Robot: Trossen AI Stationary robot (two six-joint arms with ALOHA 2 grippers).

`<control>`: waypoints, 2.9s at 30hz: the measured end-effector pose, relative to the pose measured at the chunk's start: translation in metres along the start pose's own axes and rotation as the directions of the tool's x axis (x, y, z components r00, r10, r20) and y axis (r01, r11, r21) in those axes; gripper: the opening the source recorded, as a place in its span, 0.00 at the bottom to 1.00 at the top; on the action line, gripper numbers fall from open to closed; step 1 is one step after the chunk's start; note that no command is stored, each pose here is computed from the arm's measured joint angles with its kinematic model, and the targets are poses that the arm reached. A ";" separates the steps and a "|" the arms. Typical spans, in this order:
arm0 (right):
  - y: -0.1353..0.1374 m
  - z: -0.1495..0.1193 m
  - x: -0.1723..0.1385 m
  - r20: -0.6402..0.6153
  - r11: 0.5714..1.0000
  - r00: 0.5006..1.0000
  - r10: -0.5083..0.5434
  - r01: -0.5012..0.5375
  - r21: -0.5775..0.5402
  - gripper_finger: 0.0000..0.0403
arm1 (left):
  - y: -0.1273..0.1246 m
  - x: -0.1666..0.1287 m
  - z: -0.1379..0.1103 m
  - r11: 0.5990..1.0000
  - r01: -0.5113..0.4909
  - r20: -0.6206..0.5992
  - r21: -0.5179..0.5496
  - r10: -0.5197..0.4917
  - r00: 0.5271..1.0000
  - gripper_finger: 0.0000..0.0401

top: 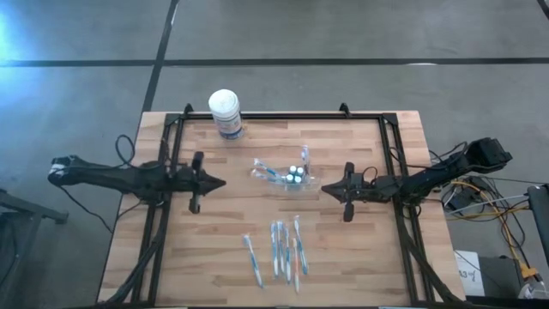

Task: Pick & Place toothbrushing station
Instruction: Put the blue toothbrush into the transparent organizer

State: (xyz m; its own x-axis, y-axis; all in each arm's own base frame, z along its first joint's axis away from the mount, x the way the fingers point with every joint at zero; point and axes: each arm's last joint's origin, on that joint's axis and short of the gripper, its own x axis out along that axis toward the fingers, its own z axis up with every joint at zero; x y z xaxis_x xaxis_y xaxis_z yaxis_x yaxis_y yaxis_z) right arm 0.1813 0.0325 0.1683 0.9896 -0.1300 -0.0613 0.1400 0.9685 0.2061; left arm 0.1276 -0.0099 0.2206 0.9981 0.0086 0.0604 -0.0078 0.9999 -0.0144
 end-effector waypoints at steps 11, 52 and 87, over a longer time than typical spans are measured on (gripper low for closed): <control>0.005 0.010 0.005 0.030 0.993 0.999 0.011 -0.015 0.117 0.02 | 0.006 -0.010 -0.027 0.999 -0.042 0.004 -0.013 0.042 0.999 0.01; 0.157 -0.001 0.155 -0.866 0.871 0.312 -0.390 0.429 -0.238 0.27 | 0.005 -0.013 -0.039 1.000 0.006 -0.044 -0.029 -0.007 0.999 0.03; 0.139 -0.035 0.173 -0.905 0.745 0.266 -0.332 0.662 -0.079 0.47 | 0.005 -0.013 -0.041 0.996 0.004 -0.049 -0.085 -0.008 0.999 0.02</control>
State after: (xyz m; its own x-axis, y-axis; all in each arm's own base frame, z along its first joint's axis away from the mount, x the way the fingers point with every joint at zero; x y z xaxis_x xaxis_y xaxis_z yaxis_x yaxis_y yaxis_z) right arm 0.3706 0.1524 0.1522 0.1871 -0.1634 -0.9687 0.7569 0.6525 0.0362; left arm 0.1167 -0.0052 0.1788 0.9999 0.0000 0.0113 0.0011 0.9951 -0.0991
